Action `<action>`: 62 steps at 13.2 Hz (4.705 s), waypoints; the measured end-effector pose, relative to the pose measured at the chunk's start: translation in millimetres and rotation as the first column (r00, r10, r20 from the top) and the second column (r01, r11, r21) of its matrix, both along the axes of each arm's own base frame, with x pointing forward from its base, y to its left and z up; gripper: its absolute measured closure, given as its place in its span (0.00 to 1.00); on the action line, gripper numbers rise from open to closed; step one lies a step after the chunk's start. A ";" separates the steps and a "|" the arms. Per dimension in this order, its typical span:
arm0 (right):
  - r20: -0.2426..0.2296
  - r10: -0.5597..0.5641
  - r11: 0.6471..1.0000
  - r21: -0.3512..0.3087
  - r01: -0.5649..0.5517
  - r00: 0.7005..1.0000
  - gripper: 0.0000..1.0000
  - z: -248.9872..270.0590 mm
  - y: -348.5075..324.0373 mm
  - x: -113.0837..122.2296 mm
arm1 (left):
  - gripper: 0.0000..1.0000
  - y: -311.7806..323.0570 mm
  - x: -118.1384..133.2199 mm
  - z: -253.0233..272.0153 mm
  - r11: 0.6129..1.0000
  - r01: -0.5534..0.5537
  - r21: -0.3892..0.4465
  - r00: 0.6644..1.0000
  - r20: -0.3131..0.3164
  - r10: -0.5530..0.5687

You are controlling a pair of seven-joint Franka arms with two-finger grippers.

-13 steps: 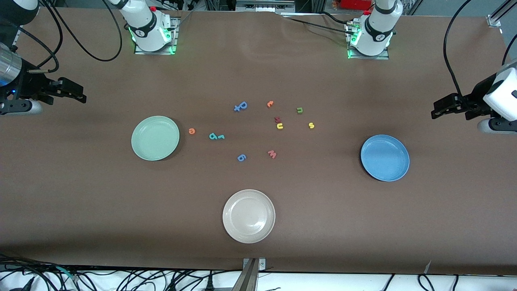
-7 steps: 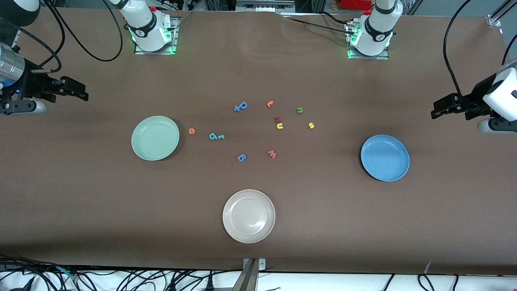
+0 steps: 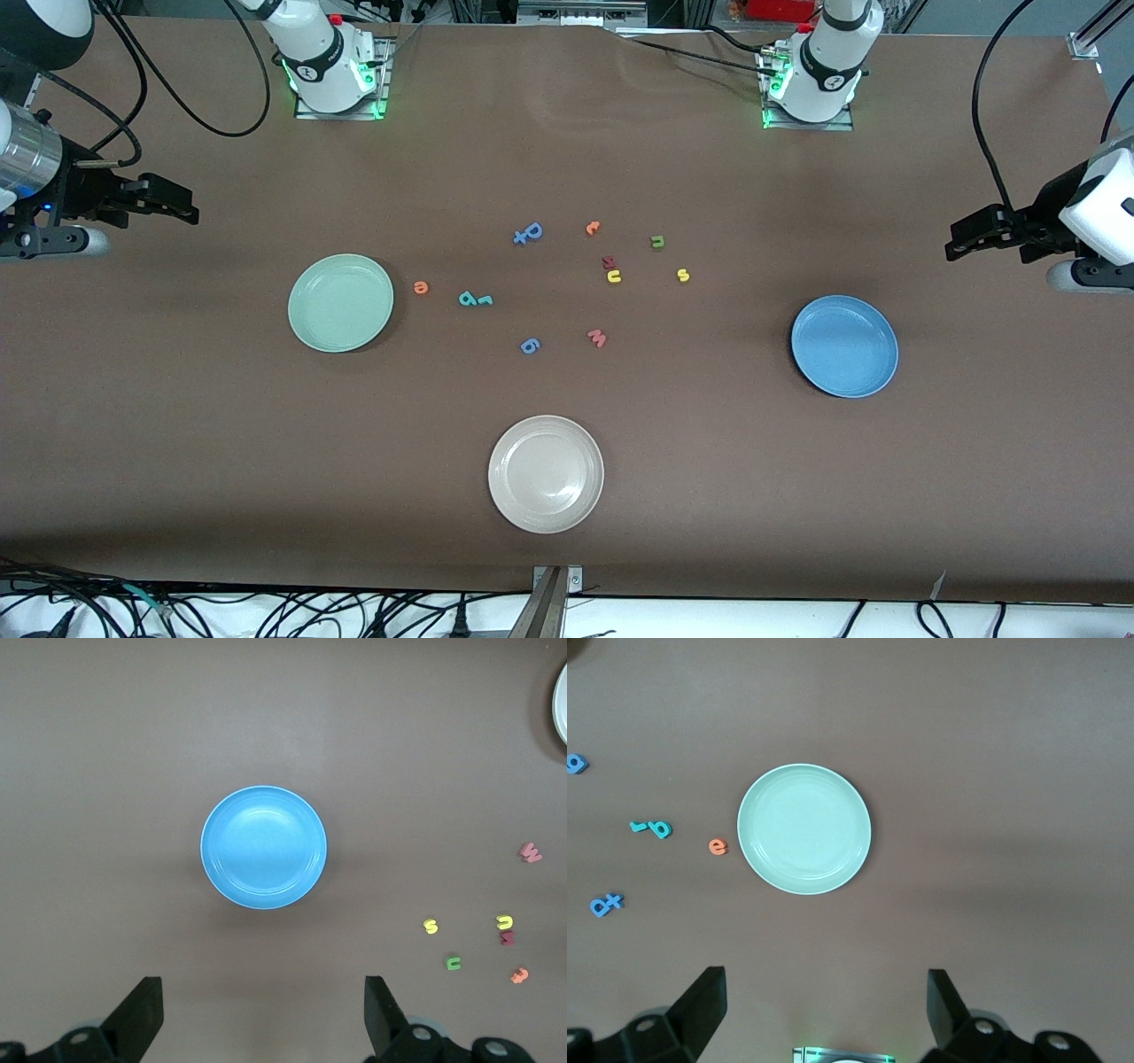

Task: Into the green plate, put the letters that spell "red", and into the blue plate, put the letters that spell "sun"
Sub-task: 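Move the right gripper toward the teal letters while the left gripper moves out, then grasp a teal letter with the right gripper while the left gripper grasps yellow s, then carry the teal letter to the green plate while the left gripper carries s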

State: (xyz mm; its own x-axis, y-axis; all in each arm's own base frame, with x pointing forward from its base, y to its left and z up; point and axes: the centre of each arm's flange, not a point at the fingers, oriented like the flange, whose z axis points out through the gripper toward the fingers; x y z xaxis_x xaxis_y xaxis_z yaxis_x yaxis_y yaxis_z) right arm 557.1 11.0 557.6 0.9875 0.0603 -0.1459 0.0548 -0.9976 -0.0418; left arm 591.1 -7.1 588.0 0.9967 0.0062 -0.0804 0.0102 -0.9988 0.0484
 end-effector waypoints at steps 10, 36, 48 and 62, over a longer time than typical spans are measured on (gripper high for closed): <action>-0.064 0.059 0.998 0.006 -0.058 0.996 0.00 -37.7 36.1 12.3 | 0.00 0.3 0.0 0.0 1.000 -0.001 0.000 1.000 0.000 0.001; 0.113 -0.933 0.347 0.035 0.937 0.341 0.16 -321.5 345.5 -58.3 | 0.00 -268.2 -123.1 -334.0 0.982 -0.177 -0.066 0.984 -0.004 0.177; 0.111 -0.932 0.350 0.044 0.936 0.344 0.34 -365.5 353.8 -66.8 | 0.04 -285.6 -138.0 -406.9 0.978 -0.207 -0.005 0.977 0.047 0.207; 0.119 -0.926 0.365 0.046 0.930 0.358 0.75 -379.6 354.3 -68.8 | 0.63 -291.3 -145.3 -417.4 0.981 -0.193 0.005 0.981 0.026 0.193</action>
